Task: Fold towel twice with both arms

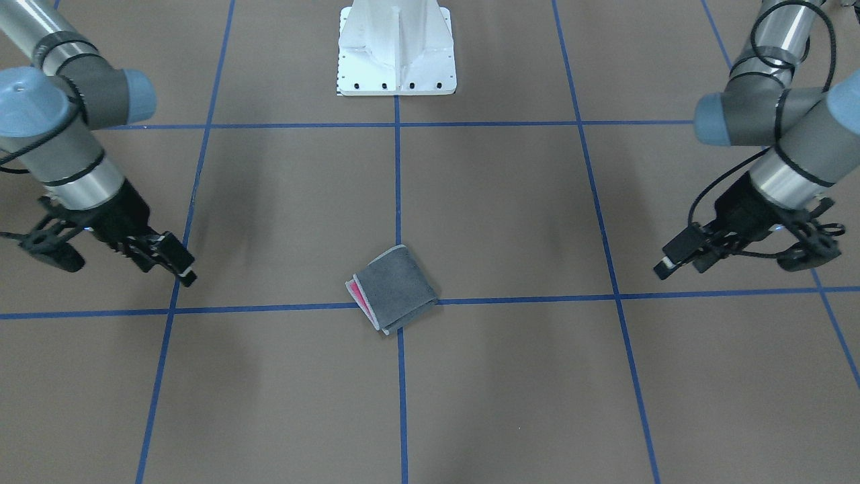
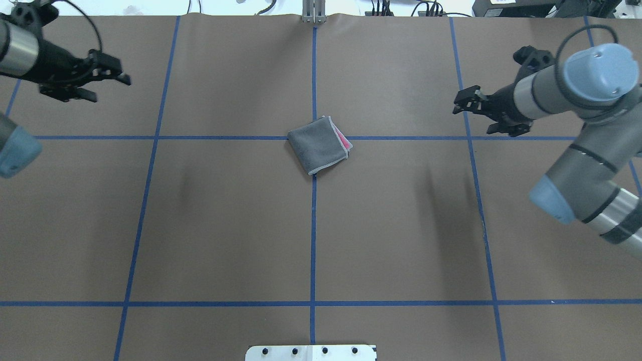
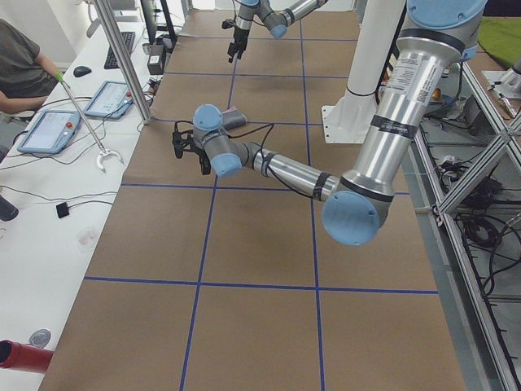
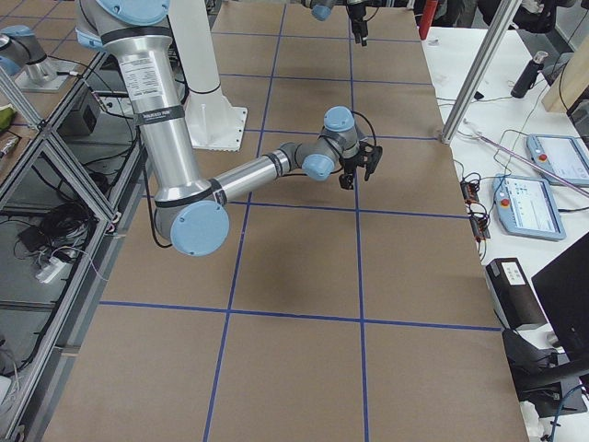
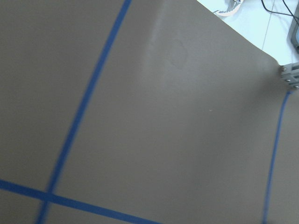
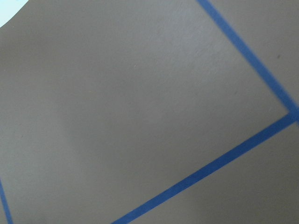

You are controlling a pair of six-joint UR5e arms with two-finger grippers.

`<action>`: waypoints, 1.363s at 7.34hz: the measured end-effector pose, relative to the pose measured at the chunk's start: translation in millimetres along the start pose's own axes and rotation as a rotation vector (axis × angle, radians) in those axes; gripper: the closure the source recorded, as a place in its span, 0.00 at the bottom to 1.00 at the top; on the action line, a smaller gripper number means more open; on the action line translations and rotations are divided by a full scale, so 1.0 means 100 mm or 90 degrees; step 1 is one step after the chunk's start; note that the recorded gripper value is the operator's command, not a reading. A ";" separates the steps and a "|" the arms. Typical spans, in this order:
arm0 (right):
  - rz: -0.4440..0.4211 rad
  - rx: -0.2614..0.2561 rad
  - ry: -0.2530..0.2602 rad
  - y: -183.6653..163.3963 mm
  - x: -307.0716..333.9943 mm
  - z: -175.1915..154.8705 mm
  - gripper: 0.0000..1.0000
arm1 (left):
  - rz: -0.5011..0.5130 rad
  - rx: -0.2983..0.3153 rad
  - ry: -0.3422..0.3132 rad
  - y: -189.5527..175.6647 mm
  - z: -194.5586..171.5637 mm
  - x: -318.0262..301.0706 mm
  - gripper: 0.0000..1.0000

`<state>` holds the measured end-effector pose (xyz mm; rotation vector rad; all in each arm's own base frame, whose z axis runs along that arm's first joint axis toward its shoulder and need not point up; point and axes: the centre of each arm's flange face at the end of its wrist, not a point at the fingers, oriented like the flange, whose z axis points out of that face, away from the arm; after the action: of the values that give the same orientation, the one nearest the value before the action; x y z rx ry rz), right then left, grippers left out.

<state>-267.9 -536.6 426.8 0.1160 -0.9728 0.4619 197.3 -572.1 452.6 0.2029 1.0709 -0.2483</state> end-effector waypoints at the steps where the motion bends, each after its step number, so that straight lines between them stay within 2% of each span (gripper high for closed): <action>1: -0.073 -0.011 0.013 -0.33 0.63 -0.29 0.00 | 0.111 0.006 -0.049 0.08 -0.21 -0.78 0.00; 2: -0.134 -0.014 0.026 -0.57 1.21 -0.55 0.00 | 0.190 0.003 -0.096 0.11 -0.45 -1.41 0.00; 3: -0.183 -0.015 0.049 -0.74 1.68 -0.77 0.00 | 0.237 -0.013 -0.143 0.07 -0.70 -1.88 0.00; 4: -0.227 -0.024 0.080 -0.89 2.02 -0.95 0.00 | 0.254 -0.042 -0.180 0.01 -0.91 -2.21 0.00; 5: -0.266 -0.048 0.112 -1.05 2.20 -1.10 0.00 | 0.249 -0.073 -0.200 -0.03 -1.01 -2.37 0.00; 6: -0.294 -0.081 0.138 -1.19 2.26 -1.22 0.00 | 0.234 -0.099 -0.208 -0.06 -1.06 -2.41 0.00; 7: -0.309 -0.114 0.156 -1.25 2.27 -1.31 0.00 | 0.217 -0.118 -0.197 -0.06 -1.08 -2.40 0.00; 8: -0.315 -0.136 0.166 -1.26 2.29 -1.35 0.00 | 0.196 -0.129 -0.169 -0.03 -1.08 -2.35 0.00; 9: -0.313 -0.149 0.171 -1.24 2.34 -1.35 0.00 | 0.171 -0.130 -0.141 -0.03 -1.10 -2.23 0.00; 10: -0.311 -0.157 0.174 -1.21 2.39 -1.34 0.00 | 0.161 -0.123 -0.131 -0.04 -1.14 -2.13 0.00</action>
<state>0.5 -527.4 559.3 0.0624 -0.6939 -0.0917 3.4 -521.7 587.4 0.1336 0.8489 0.0620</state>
